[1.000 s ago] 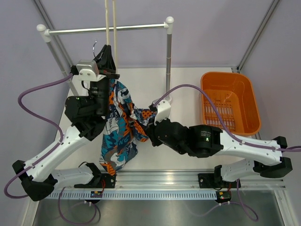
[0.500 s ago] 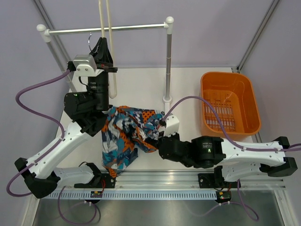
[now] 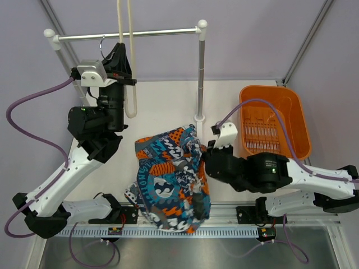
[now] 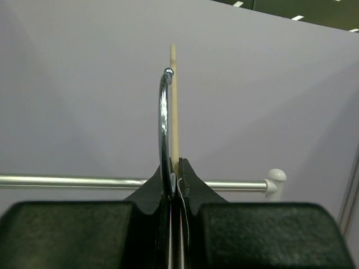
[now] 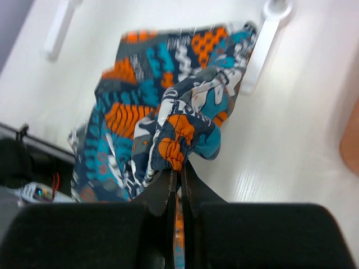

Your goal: Remove the shorts from the hanger

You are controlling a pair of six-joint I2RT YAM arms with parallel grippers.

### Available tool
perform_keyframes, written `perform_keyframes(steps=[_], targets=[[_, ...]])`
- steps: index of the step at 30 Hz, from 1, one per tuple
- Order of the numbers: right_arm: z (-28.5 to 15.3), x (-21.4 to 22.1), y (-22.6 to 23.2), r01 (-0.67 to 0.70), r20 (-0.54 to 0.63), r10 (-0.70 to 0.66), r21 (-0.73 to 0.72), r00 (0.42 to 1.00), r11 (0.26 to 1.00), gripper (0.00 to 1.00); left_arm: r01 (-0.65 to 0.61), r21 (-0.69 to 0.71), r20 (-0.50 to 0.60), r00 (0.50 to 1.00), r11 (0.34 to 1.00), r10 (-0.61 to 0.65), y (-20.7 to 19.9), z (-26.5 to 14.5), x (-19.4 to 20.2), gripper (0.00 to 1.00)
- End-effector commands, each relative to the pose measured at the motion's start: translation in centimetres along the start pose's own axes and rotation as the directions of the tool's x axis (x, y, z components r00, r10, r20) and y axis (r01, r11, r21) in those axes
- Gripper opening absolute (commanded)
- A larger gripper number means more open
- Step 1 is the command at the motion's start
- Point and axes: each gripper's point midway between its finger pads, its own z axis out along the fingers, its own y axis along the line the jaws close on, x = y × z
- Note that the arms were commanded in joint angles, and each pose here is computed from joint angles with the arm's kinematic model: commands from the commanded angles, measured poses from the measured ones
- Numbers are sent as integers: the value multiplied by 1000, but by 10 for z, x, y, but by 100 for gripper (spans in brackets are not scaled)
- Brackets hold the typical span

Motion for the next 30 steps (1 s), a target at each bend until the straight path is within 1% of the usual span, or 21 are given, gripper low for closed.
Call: perform_keyframes(steps=[1,2,5,8,9,11,12,13,14,15,16,17,18,19,21,22,23,24,26,29,30], targets=[[-10,-77,-27,-5,202,-13,90,979,996,0,103,49,-38,994,993,-101,-3,-7,-12,0],[-7,-100,-32,-61,248,38,86,968,994,0,100,72,-97,991,992,-93,-7,-13,1,0],[-17,-161,-53,-86,367,37,118,929,989,0,136,97,-202,973,986,-114,-10,-29,17,0],[-46,-224,-66,-105,499,9,163,867,981,0,179,133,-311,942,975,-130,-16,-48,33,0],[-56,-239,-71,-57,523,-61,206,850,977,0,195,137,-338,931,971,-139,-18,-53,39,0],[-97,-291,-85,-163,660,-17,210,751,964,0,204,152,-415,901,967,-125,-20,-68,52,0],[-112,-306,-95,-107,672,-131,301,729,948,0,210,149,-434,892,966,-127,-20,-73,56,0],[-130,-322,-102,-135,715,-141,315,685,939,0,219,153,-450,884,964,-130,-20,-78,58,0],[-159,-349,-110,-244,813,-68,252,578,937,0,221,167,-480,869,961,-116,-22,-86,64,0],[-170,-361,-114,-263,839,-93,271,536,926,0,237,162,-491,861,958,-130,-21,-91,64,0],[-204,-379,-135,-316,877,-127,298,464,901,0,243,161,-502,855,957,-132,-20,-95,65,0],[-217,-390,-137,-309,891,-156,306,426,901,0,251,175,-528,840,952,-124,-23,-102,70,0],[-212,-399,-133,-295,884,-202,344,421,891,0,260,180,-539,833,949,-126,-23,-107,70,0],[-240,-412,-149,-338,908,-225,349,354,874,0,263,191,-561,820,946,-115,-25,-113,74,0],[-238,-425,-151,-347,890,-309,422,335,837,0,271,201,-581,806,941,-108,-26,-121,79,0],[-260,-430,-169,-409,895,-340,437,290,801,0,271,207,-595,797,940,-99,-27,-126,82,0],[-249,-439,-166,-401,880,-379,469,286,787,0,276,212,-605,791,938,-96,-28,-129,84,0],[-266,-443,-174,-441,896,-372,443,242,781,0,278,218,-610,787,936,-92,-28,-133,86,0],[-259,-450,-188,-465,865,-435,502,251,729,0,271,230,-625,777,935,-72,-28,-139,91,0],[-261,-454,-207,-502,868,-441,494,229,710,0,250,236,-633,773,939,-47,-23,-145,94,0],[-253,-456,-208,-511,897,-392,440,207,738,0,246,236,-632,774,940,-44,-22,-146,94,0]])
